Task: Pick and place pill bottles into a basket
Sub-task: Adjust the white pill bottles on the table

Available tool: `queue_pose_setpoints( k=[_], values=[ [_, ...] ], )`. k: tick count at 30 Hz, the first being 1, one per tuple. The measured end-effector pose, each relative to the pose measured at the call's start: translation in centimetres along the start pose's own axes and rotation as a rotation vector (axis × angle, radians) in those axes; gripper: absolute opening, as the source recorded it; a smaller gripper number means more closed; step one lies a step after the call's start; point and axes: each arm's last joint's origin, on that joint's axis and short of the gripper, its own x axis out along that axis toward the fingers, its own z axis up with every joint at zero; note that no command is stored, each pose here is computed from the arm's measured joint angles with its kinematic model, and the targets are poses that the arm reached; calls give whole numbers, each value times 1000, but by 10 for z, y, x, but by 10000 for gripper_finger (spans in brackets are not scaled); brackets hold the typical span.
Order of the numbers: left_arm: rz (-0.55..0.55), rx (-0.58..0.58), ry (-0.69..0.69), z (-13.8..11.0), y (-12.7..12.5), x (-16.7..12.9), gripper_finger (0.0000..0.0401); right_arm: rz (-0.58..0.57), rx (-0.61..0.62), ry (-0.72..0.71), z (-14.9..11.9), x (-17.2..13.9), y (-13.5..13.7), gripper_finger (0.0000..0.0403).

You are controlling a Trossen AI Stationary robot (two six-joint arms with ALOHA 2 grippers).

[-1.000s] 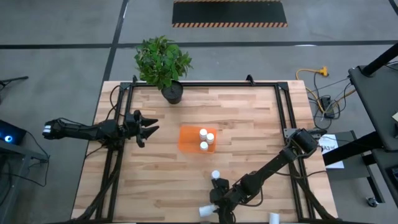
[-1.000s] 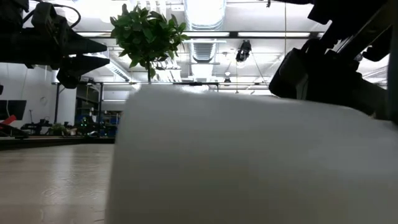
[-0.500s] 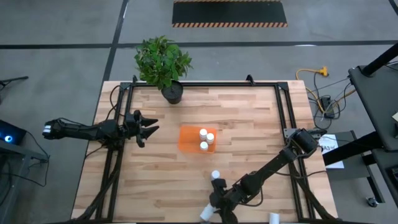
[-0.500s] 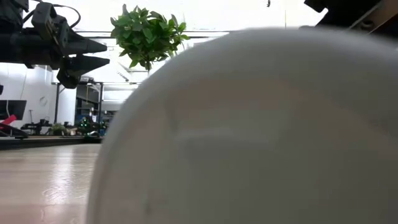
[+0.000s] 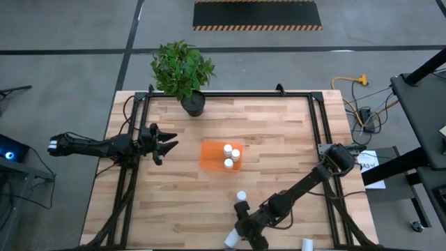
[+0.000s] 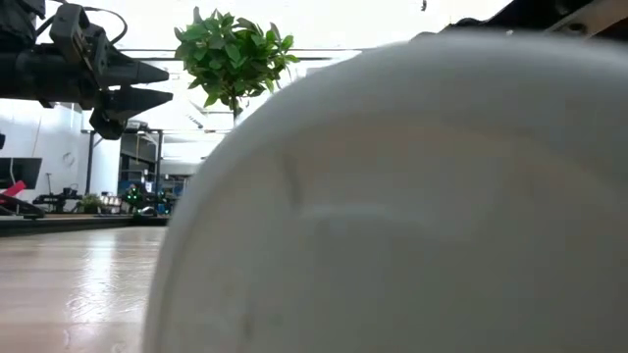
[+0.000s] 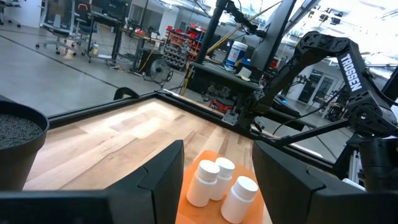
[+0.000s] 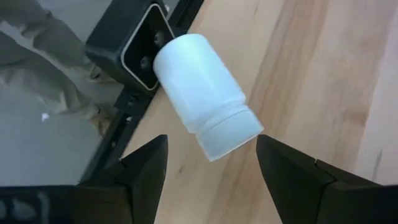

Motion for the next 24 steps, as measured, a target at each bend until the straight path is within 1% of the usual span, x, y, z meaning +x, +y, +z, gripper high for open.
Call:
queue_pose_setpoints(
  k=[7,16,24],
  values=[
    [0,0,0,0,0,0,173,-20,-39,-7,4,0,-14,235],
    [0,0,0,0,0,0,173,37,-147,-11,6,-1,-17,235],
    [0,0,0,0,0,0,173,38,-156,-11,7,-1,-19,235]
  ],
)
